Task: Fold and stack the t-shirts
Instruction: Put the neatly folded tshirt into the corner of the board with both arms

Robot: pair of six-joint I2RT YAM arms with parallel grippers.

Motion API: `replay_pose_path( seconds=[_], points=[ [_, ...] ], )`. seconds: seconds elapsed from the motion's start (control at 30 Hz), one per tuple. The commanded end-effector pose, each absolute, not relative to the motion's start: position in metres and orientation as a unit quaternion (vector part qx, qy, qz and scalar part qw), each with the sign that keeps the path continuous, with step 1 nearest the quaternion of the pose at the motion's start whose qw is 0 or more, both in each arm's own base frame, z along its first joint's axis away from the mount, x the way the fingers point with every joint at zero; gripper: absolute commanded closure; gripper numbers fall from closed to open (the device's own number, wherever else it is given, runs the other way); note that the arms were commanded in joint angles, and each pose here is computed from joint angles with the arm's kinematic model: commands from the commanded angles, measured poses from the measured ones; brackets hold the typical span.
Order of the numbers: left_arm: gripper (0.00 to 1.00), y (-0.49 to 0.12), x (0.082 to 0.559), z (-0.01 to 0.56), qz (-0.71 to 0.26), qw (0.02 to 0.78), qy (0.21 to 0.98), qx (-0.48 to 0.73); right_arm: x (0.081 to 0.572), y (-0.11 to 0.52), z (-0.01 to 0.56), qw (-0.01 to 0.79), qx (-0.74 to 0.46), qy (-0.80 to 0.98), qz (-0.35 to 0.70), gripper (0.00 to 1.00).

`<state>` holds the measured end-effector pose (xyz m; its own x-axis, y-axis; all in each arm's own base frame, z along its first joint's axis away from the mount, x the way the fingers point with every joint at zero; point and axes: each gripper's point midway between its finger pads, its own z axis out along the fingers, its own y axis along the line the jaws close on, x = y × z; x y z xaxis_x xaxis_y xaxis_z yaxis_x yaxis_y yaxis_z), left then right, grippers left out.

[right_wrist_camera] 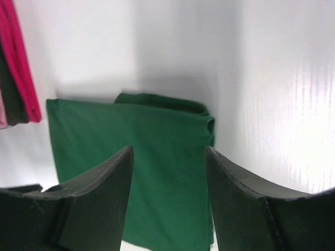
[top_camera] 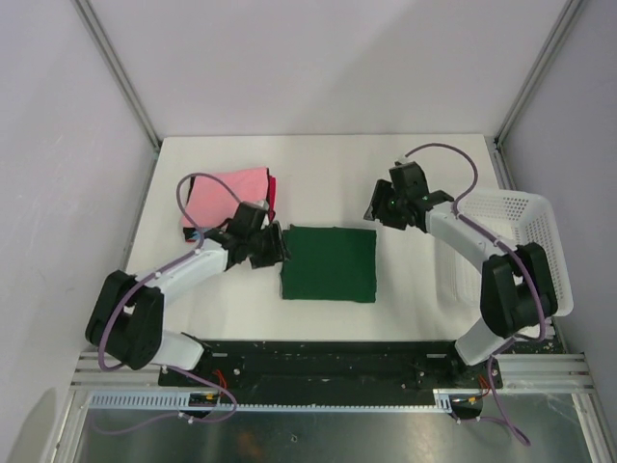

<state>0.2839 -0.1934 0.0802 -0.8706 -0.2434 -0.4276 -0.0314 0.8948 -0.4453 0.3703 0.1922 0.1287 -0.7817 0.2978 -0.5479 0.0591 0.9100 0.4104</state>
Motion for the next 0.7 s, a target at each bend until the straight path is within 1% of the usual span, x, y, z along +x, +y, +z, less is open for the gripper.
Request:
replay_pose_path(
  seconds=[0.0,0.13,0.4,0.67],
  points=[
    [0.43,-0.185,0.271,0.077,-0.209,0.255,0.940,-0.091,0.385,0.190,0.116,0.312,0.081,0.924,0.205,0.39],
    [0.43,-0.181,0.260,0.067,-0.200,0.249,0.942,-0.099,0.389,0.187,0.095,0.296,0.085,0.931,0.198,0.39],
    [0.43,-0.197,0.240,0.055,-0.213,0.221,0.947,-0.090,0.390,0.188,0.066,0.275,0.085,0.938,0.191,0.38],
    [0.49,-0.185,0.215,0.024,-0.181,0.191,0.957,-0.123,0.392,0.186,0.047,0.264,0.082,0.944,0.181,0.36]
  ],
)
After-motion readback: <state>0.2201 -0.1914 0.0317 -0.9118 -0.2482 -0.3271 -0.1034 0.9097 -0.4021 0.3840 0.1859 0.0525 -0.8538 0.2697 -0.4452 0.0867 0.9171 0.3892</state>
